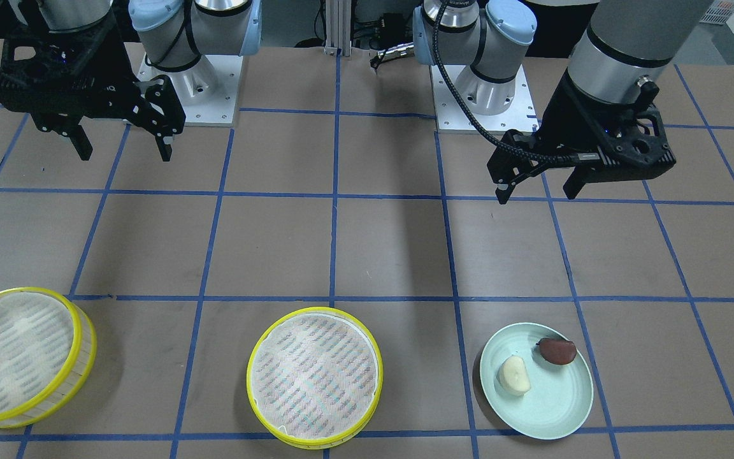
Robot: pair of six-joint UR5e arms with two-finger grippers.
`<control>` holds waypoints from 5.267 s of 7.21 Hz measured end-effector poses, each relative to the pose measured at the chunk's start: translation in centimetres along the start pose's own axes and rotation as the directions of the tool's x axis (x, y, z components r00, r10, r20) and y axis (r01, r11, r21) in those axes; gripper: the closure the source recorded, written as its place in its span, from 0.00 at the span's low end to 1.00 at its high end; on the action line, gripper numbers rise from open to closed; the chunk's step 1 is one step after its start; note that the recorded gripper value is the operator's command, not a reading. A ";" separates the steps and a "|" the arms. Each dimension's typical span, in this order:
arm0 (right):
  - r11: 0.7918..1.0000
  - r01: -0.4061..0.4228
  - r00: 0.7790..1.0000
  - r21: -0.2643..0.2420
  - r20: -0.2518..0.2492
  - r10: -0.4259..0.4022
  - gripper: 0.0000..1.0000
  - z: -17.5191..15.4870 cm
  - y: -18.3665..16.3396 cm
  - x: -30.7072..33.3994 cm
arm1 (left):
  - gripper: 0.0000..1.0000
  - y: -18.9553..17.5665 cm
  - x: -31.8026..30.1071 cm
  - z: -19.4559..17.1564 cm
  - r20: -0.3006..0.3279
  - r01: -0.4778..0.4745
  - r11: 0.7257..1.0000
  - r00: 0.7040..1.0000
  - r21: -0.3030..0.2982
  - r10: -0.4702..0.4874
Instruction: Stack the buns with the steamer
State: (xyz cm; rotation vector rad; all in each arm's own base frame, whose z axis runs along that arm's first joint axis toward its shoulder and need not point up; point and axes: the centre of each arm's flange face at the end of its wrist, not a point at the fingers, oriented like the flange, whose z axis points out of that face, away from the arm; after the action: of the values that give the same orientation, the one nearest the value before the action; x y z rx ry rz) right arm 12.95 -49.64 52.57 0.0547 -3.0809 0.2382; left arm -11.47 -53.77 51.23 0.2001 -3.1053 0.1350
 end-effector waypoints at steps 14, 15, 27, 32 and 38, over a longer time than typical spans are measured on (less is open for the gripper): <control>0.995 0.004 1.000 -0.104 -0.019 -0.006 0.95 34.2 -8.8 36.9 | 1.00 -13.2 -6.2 32.8 -0.033 -0.052 0.999 0.998 0.006 0.052; 0.996 0.003 1.000 -0.085 -0.025 -0.005 1.00 34.1 -9.0 36.9 | 1.00 -13.4 -6.2 32.9 -0.032 -0.054 0.999 0.998 0.008 0.054; 0.995 -0.083 0.996 -0.057 -0.024 0.082 1.00 17.9 -9.1 25.8 | 0.15 -8.3 16.0 25.9 -0.424 0.273 0.961 0.867 -0.037 -0.262; 0.970 -0.223 0.974 -0.094 -0.058 0.218 1.00 14.3 -8.6 11.9 | 0.00 -7.5 18.1 26.0 -0.441 0.272 0.960 0.855 -0.069 -0.274; 0.959 -0.273 0.962 -0.073 -0.042 0.271 1.00 14.2 -8.4 1.5 | 0.00 -12.0 7.9 20.5 -0.314 0.169 0.980 0.941 0.103 -0.130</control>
State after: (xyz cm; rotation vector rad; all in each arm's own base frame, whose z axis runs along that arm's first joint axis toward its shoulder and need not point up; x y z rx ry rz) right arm 11.09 -60.15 39.91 -0.3747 -3.0539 0.1266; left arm -18.21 -68.41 32.06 0.3791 -2.7617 0.3296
